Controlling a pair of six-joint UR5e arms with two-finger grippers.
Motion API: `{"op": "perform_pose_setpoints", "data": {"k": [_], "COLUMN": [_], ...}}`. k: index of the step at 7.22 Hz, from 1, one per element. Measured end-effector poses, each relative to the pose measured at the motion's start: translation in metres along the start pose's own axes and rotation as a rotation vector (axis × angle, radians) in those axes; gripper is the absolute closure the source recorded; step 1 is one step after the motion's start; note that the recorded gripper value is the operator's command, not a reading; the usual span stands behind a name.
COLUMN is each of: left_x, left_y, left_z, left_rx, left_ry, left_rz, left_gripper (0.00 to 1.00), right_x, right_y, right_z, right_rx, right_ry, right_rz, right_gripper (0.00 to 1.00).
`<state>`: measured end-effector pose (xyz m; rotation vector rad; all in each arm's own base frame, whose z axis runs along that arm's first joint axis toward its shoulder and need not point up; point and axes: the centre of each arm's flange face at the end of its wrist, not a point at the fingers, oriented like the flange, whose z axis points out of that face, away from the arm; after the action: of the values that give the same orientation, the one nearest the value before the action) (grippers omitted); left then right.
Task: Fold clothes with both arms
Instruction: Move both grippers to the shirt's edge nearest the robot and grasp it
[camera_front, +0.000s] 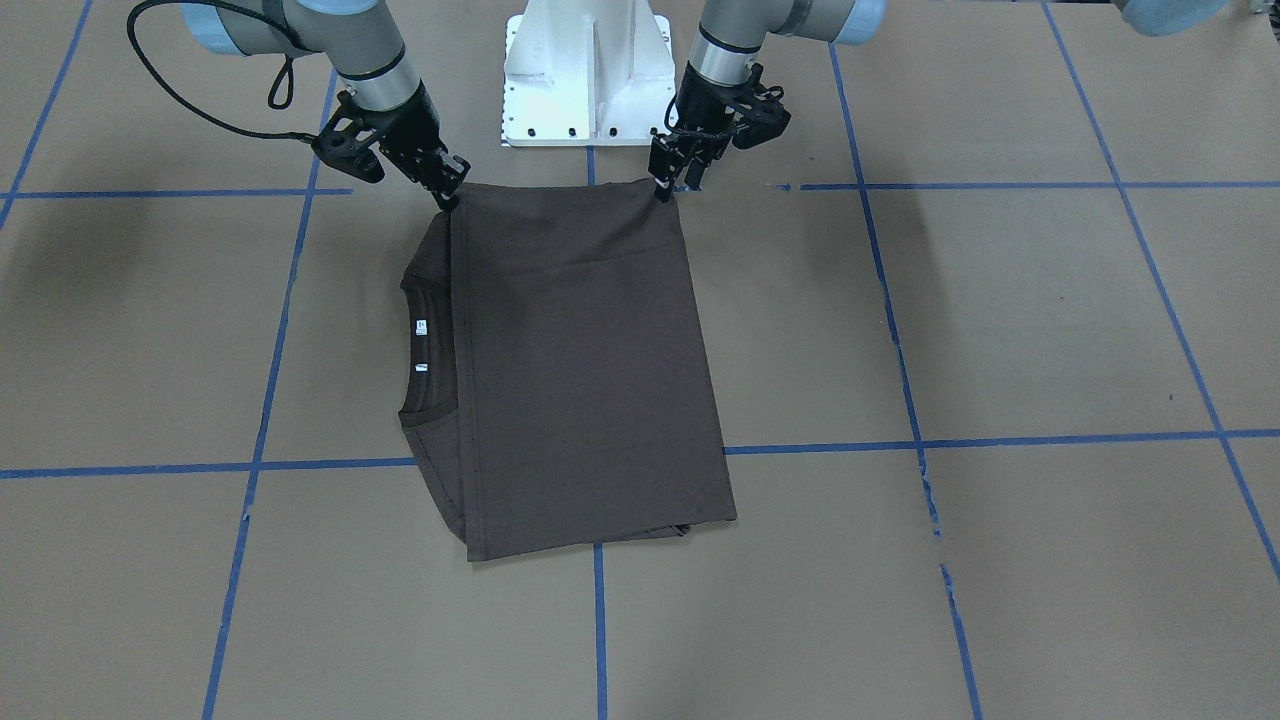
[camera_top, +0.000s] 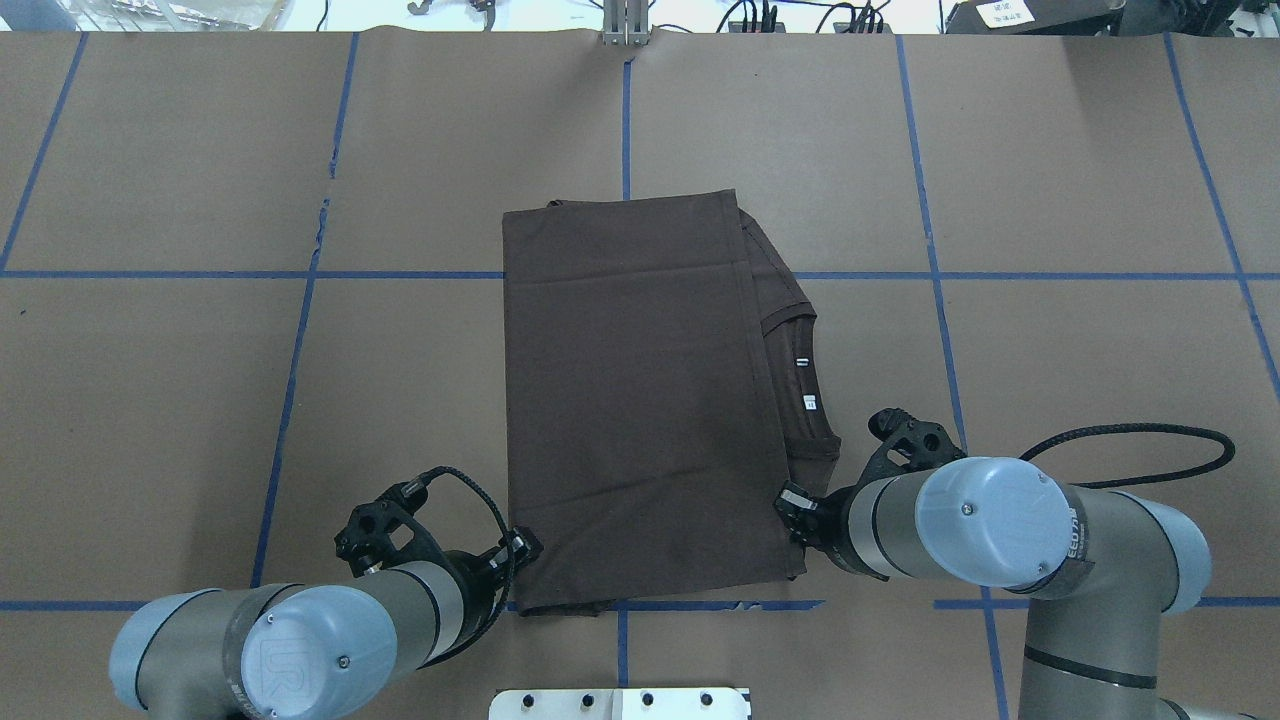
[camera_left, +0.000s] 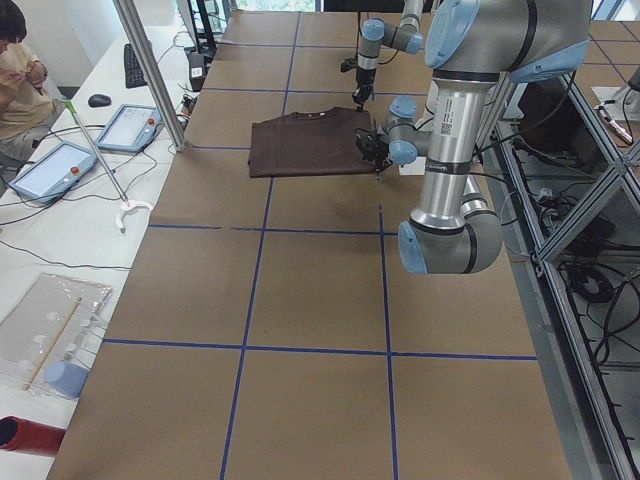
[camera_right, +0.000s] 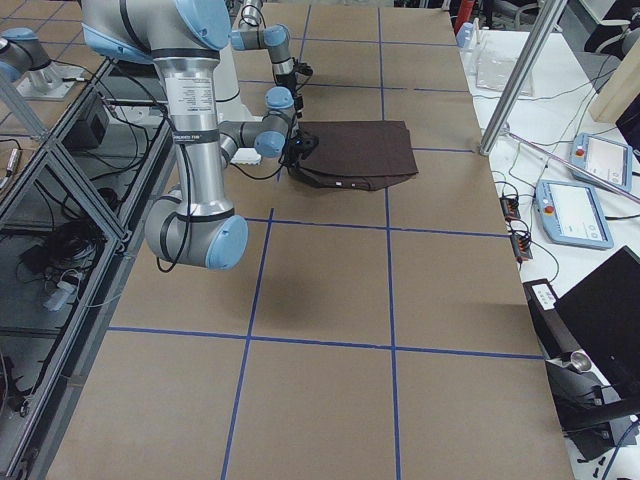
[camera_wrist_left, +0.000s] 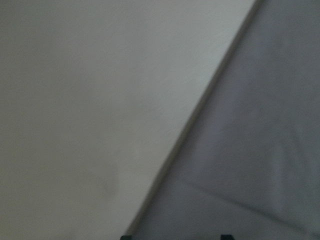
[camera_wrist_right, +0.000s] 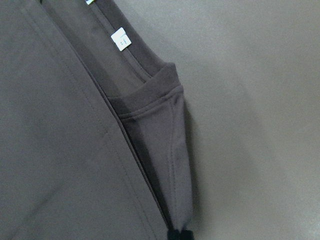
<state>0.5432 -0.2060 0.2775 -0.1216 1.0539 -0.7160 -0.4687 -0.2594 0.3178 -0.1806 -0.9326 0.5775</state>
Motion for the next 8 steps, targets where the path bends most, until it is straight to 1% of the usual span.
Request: {"op": "perform_pose_setpoints", "data": {"k": [1, 2, 3, 4, 5, 8], "left_x": [-0.006, -0.011, -0.012, -0.013, -0.013, -0.009], "left_y": [0.008, 0.017, 0.024, 0.028, 0.030, 0.024], "left_z": [0.002, 0.004, 0.004, 0.005, 0.005, 0.005], "left_rx": [-0.008, -0.019, -0.029, -0.035, -0.037, -0.027], "left_ry": [-0.010, -0.018, -0.022, -0.023, -0.023, -0.017], "left_rz": [-0.003, -0.002, 0.000, 0.001, 0.001, 0.005], "left_gripper": [0.37, 0.44, 0.56, 0.81, 1.00, 1.00], "right_x": [0.001, 0.002, 0.002, 0.003, 0.003, 0.003], "right_y": [0.004, 0.006, 0.007, 0.008, 0.008, 0.008], "right_z": [0.001, 0.002, 0.002, 0.002, 0.003, 0.003], "right_rx": [-0.004, -0.006, -0.006, -0.007, -0.007, -0.007], "right_ry": [0.002, 0.004, 0.004, 0.005, 0.005, 0.006], "right_rz": [-0.003, -0.005, -0.006, -0.007, -0.008, -0.008], "right_gripper": [1.00, 1.00, 1.00, 1.00, 1.00, 1.00]}}
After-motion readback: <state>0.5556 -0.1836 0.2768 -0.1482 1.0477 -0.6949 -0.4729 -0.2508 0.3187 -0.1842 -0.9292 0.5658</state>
